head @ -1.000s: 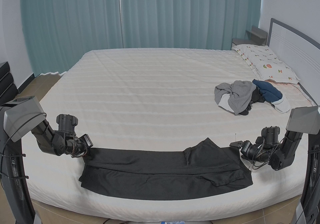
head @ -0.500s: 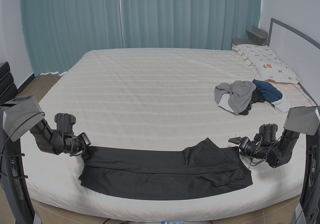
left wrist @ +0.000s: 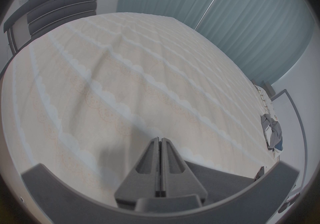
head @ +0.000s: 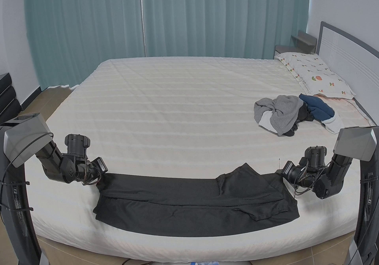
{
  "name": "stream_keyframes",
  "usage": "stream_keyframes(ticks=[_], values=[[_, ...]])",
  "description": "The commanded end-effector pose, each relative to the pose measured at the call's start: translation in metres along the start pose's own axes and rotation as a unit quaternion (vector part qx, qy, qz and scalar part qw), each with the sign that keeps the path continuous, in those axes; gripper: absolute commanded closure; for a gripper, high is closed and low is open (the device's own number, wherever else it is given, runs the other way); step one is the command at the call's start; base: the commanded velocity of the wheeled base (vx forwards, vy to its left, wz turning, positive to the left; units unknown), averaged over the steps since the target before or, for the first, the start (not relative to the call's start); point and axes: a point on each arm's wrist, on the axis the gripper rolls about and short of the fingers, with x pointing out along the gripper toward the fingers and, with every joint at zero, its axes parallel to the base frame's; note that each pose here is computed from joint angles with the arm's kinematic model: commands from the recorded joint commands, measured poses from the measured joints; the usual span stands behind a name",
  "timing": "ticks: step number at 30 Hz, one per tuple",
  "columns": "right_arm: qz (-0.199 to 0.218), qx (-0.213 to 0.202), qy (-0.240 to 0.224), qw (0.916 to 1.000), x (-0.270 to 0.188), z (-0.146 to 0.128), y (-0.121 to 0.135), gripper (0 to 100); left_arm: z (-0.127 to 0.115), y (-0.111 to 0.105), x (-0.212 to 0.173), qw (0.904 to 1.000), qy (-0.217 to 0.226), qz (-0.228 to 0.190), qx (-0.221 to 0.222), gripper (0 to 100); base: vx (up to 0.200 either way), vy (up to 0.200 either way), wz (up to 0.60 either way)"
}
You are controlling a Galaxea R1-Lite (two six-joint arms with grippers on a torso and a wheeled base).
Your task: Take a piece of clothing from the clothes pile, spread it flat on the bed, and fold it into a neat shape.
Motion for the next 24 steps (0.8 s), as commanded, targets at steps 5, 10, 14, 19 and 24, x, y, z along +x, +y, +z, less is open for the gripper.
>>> stream_keyframes(ticks=[5, 10, 14, 19, 24], values=[[0.020, -0.004, -0.026, 0.9995, 0.002, 0.007, 0.002, 100, 0.001, 0.000, 0.000, 1.0000, -0.002, 0.000, 0.000, 100, 0.000, 0.000, 0.00], [0.021, -0.005, -0.030, 0.9993, 0.005, 0.005, -0.001, 100, 0.002, 0.000, 0.001, 1.0000, -0.003, -0.002, 0.000, 100, 0.000, 0.000, 0.00], [0.013, -0.005, -0.030, 0.9994, 0.006, 0.003, -0.003, 100, 0.002, 0.000, 0.001, 1.0000, -0.001, -0.002, -0.001, 100, 0.000, 0.000, 0.00], [0.011, -0.005, -0.028, 0.9995, 0.005, 0.002, -0.005, 0, 0.001, 0.000, -0.001, 1.0000, 0.001, -0.001, -0.002, 0, 0.000, 0.000, 0.00], [0.028, -0.007, -0.057, 0.9979, -0.017, 0.017, 0.004, 0, 0.004, -0.001, -0.003, 1.0000, -0.002, -0.007, -0.006, 0, 0.000, 0.000, 0.00]])
